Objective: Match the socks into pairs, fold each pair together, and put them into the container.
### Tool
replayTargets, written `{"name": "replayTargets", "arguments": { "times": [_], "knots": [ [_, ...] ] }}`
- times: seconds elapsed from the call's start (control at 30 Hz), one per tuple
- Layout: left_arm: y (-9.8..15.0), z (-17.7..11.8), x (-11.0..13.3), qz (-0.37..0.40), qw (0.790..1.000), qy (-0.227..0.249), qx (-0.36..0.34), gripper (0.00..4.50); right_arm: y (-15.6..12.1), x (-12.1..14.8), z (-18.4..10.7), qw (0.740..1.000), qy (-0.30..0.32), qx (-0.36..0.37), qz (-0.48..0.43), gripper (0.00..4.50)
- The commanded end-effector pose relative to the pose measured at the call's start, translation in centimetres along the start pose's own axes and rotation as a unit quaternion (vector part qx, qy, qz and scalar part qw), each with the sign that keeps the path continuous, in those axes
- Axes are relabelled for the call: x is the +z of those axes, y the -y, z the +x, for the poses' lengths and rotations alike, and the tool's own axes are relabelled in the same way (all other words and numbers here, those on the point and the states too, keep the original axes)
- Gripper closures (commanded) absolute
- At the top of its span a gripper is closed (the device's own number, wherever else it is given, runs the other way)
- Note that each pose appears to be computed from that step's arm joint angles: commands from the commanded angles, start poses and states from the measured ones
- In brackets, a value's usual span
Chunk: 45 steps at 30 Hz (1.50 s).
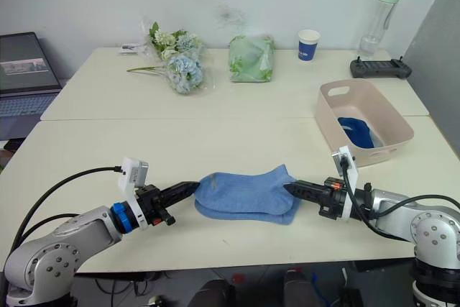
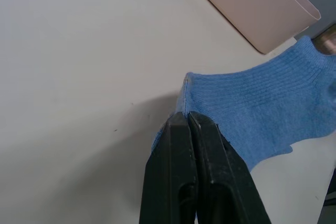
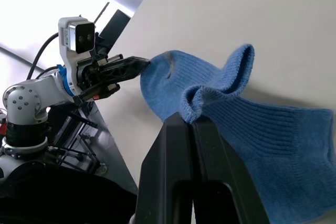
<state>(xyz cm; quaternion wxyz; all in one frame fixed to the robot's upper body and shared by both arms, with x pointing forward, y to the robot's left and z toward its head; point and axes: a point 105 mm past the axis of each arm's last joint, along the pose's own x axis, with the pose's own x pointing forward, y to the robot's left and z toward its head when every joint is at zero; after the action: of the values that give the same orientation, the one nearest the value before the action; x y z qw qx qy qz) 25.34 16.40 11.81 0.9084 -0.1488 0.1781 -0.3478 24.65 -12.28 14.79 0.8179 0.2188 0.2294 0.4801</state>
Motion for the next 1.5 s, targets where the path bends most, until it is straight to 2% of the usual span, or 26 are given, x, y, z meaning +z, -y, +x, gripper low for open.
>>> {"name": "replayTargets", "arguments": {
  "times": [0.03, 0.8, 1.3, 1.5],
  "knots": [
    [0.6, -0.1, 0.5, 0.026, 1.000, 0.006, -0.007, 4.47, -0.2, -0.2, 0.0, 1.000, 0.003, 0.002, -0.007, 4.50],
    [0.2, -0.3, 0.1, 0.024, 1.000, 0.011, 0.005, 4.47, 0.6, -2.0, 0.7, 1.000, -0.009, -0.016, 0.006, 4.50],
    [-0.3, 0.3, -0.8, 0.025, 1.000, -0.003, 0.011, 4.47, 1.7, -3.2, 0.7, 0.999, -0.031, -0.036, 0.002, 4.50],
    [-0.4, 0.3, -1.2, 0.027, 0.999, -0.014, 0.009, 4.47, 2.8, -2.6, 0.4, 0.998, -0.019, -0.065, -0.010, 4.50]
  ]
}}
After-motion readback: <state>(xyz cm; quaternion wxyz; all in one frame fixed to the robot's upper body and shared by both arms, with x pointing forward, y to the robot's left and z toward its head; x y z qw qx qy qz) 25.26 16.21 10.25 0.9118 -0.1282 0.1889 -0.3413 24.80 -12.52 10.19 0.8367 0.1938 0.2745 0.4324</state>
